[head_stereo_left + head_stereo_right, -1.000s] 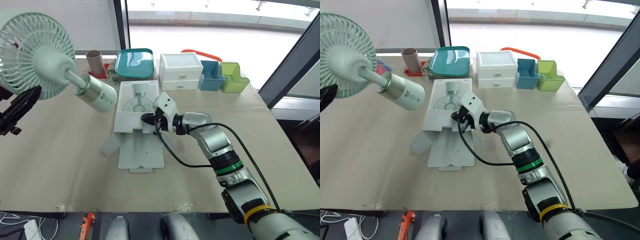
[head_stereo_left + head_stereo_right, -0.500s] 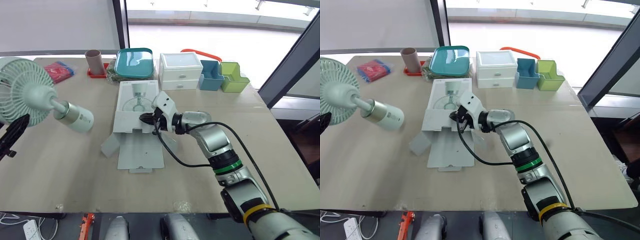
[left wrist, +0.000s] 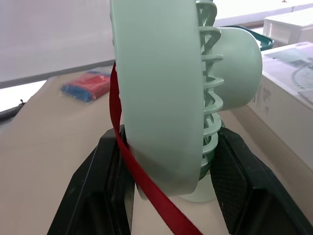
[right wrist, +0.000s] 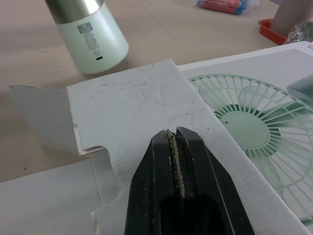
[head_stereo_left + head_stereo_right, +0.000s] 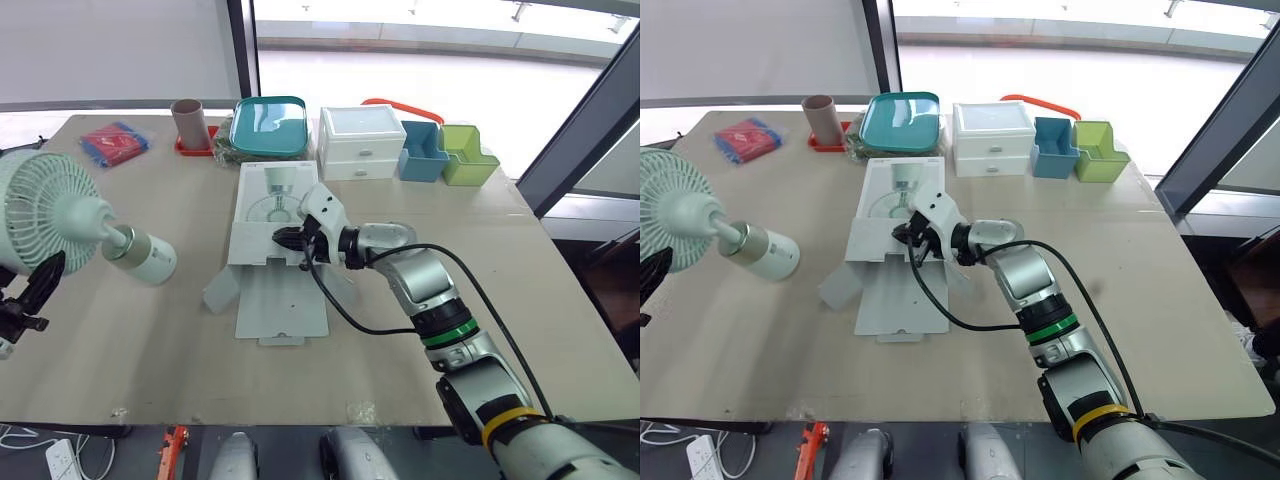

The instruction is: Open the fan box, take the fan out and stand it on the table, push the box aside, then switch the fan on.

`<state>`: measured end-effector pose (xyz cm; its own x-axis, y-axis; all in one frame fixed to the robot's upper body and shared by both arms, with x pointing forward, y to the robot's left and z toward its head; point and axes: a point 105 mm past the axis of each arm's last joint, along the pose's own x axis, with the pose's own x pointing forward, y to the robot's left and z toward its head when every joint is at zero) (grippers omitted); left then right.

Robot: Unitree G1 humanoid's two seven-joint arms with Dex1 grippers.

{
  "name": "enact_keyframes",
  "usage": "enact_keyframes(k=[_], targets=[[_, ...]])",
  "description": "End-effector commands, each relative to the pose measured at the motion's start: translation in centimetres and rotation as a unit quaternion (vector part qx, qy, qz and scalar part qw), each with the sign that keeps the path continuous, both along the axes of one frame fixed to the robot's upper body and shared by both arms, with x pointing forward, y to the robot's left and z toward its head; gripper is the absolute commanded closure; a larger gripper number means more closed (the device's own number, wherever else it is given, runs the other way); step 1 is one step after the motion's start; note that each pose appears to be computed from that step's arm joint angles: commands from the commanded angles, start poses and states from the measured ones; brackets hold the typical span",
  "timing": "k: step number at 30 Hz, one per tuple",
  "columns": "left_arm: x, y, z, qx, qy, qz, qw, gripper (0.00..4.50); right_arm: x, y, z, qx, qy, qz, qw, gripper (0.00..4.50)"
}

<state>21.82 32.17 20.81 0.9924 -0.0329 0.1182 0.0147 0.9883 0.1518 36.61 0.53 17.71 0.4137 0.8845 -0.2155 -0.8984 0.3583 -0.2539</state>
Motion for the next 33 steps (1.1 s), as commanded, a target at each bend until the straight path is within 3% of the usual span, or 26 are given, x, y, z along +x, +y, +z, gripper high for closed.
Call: enact_keyframes(k=[1, 13, 14, 19, 33], targets=[[0.1, -0.5, 1.2, 0.019, -0.027, 0.014, 0.999, 2.59, -0.3, 0.5, 0.7, -0.001, -0.013, 0.014, 1.0, 4.5], [1.2, -0.3, 0.1, -0.003, -0.003, 0.034, 0.999, 2.59, -0.2, 0.3, 0.7, -0.002, -0.014, 0.011, 1.0, 4.5], [1.2, -0.2, 0.1, -0.005, 0.0, 0.035, 0.999, 1.57, -0.2, 0.3, 0.8, -0.002, -0.014, 0.011, 1.0, 4.5], [1.1, -0.2, 0.9, -0.01, -0.018, 0.036, 0.999, 0.07, -0.2, 0.2, 0.7, -0.003, -0.013, 0.01, 1.0, 4.5], [0.8, 0.1, 3.4, 0.001, -0.061, 0.042, 0.997, 0.07, -0.2, 0.4, 1.0, -0.001, -0.017, 0.013, 1.0, 4.5]])
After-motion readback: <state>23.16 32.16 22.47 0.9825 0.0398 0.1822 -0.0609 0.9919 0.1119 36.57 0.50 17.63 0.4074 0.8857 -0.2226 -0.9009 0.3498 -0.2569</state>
